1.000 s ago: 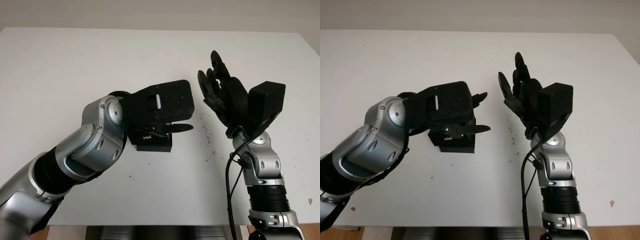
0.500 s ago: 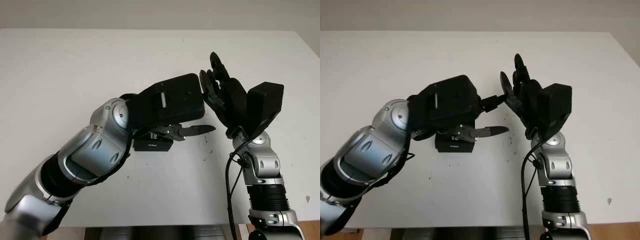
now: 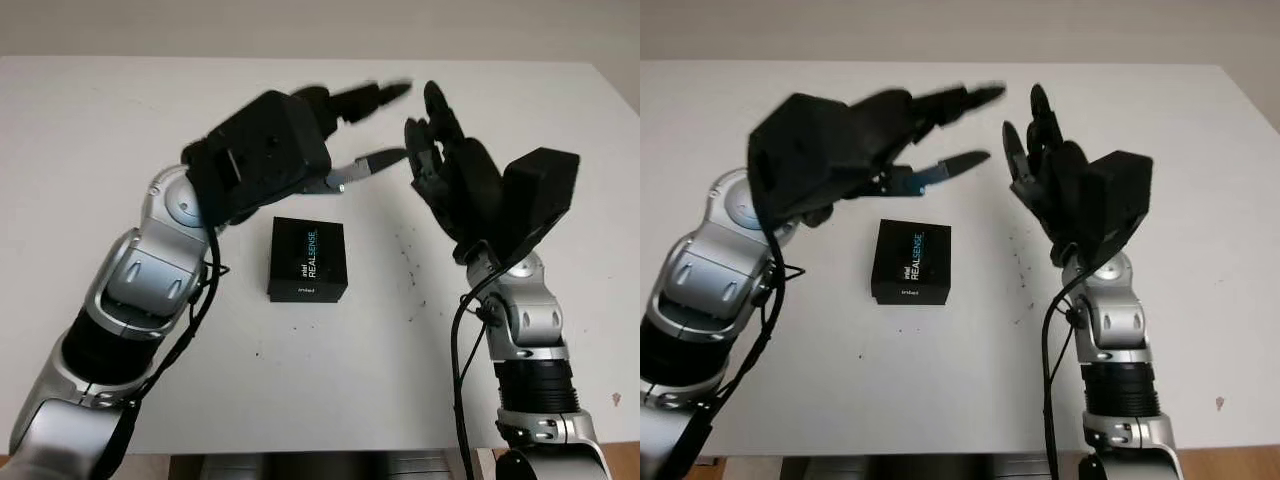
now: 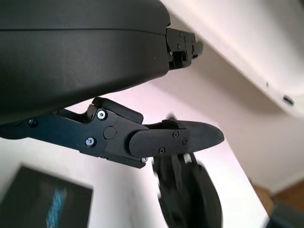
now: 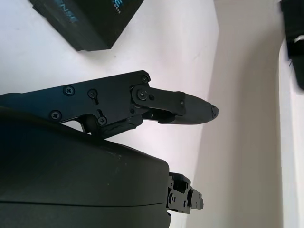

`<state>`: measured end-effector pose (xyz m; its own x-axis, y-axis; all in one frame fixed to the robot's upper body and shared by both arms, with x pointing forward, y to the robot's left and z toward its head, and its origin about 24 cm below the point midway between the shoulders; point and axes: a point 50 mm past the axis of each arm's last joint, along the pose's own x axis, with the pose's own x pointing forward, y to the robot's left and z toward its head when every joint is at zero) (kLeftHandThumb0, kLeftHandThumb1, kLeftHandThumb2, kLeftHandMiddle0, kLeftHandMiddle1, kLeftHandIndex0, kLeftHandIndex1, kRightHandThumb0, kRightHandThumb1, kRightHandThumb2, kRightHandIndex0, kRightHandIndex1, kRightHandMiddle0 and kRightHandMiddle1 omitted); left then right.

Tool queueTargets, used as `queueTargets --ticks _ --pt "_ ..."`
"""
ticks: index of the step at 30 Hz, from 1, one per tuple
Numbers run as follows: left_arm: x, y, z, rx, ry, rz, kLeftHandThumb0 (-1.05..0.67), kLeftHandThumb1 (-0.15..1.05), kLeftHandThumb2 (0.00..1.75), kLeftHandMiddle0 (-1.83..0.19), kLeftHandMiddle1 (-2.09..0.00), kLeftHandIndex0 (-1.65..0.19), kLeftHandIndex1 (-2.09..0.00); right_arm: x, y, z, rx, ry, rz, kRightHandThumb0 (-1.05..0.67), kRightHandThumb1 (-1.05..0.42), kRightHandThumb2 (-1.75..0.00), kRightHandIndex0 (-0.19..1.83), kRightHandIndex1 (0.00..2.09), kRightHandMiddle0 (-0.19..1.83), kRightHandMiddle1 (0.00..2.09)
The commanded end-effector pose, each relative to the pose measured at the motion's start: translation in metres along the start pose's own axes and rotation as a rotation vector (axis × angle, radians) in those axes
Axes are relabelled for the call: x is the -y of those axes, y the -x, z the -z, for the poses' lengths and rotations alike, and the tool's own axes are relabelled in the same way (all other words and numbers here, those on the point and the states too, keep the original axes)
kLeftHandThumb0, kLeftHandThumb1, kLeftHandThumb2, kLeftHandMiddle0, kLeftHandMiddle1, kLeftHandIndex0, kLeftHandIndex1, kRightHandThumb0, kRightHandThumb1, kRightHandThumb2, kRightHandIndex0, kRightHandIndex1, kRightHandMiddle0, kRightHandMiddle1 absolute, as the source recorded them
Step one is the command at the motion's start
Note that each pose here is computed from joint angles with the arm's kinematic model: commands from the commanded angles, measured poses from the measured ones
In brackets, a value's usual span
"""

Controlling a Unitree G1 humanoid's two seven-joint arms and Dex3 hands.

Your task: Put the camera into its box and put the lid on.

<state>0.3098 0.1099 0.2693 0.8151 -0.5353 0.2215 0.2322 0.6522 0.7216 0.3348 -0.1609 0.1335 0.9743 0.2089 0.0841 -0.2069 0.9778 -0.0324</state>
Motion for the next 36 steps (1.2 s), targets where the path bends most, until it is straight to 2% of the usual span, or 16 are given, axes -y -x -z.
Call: queueTargets --ticks 1,4,7,11,14,19,26,32,36 --pt "-0.009 0.002 0.007 0.006 0.015 -0.050 -0.70 1.05 0.51 0.19 0.00 0.19 0.00 0.003 0.000 -0.005 0.017 -0.003 0.002 -0.50 -1.05 -0.47 -0.17 0.03 -0.16 0.05" --pt "-0.014 0.005 0.015 0.017 0.076 -0.120 -0.71 1.05 0.56 0.19 0.00 0.19 0.00 0.004 0.000 -0.005 0.021 -0.005 -0.003 -0.49 -1.05 -0.49 -0.19 0.03 -0.17 0.05" --pt "-0.009 0.008 0.021 0.046 0.208 -0.159 -0.74 1.05 0.60 0.19 0.00 0.19 0.00 0.003 -0.001 -0.005 0.025 -0.018 -0.011 -0.50 -1.05 -0.50 -0.19 0.03 -0.17 0.04" --pt "0.005 0.012 0.033 0.076 0.432 -0.204 -0.73 1.05 0.56 0.19 0.00 0.19 0.00 0.001 -0.002 -0.004 0.034 -0.033 0.000 -0.51 -1.05 -0.49 -0.18 0.04 -0.17 0.05" --pt "0.018 0.017 0.043 0.068 0.599 -0.252 -0.71 1.05 0.52 0.19 0.00 0.19 0.00 -0.001 -0.003 -0.003 0.036 -0.056 0.008 -0.51 -1.05 -0.48 -0.18 0.04 -0.16 0.06" --pt "0.042 0.025 0.061 0.036 0.757 -0.295 -0.73 1.05 0.50 0.19 0.00 0.19 0.00 -0.001 -0.002 -0.002 0.039 -0.051 0.013 -0.52 -1.05 -0.48 -0.18 0.05 -0.16 0.06" --pt "0.068 0.033 0.076 -0.014 0.817 -0.305 -0.71 1.05 0.52 0.19 0.00 0.19 0.00 0.000 0.000 -0.001 0.042 -0.047 0.021 -0.52 -1.05 -0.48 -0.17 0.05 -0.15 0.06" --pt "0.081 0.037 0.082 -0.048 0.864 -0.290 -0.66 1.05 0.56 0.19 0.00 0.19 0.00 0.001 0.001 0.000 0.036 -0.043 0.032 -0.52 -1.05 -0.48 -0.16 0.06 -0.14 0.06" --pt "0.087 0.040 0.086 -0.098 0.834 -0.260 -0.66 1.05 0.60 0.19 0.00 0.19 0.00 0.002 0.002 0.000 0.030 -0.031 0.033 -0.51 -1.05 -0.48 -0.16 0.06 -0.14 0.06"
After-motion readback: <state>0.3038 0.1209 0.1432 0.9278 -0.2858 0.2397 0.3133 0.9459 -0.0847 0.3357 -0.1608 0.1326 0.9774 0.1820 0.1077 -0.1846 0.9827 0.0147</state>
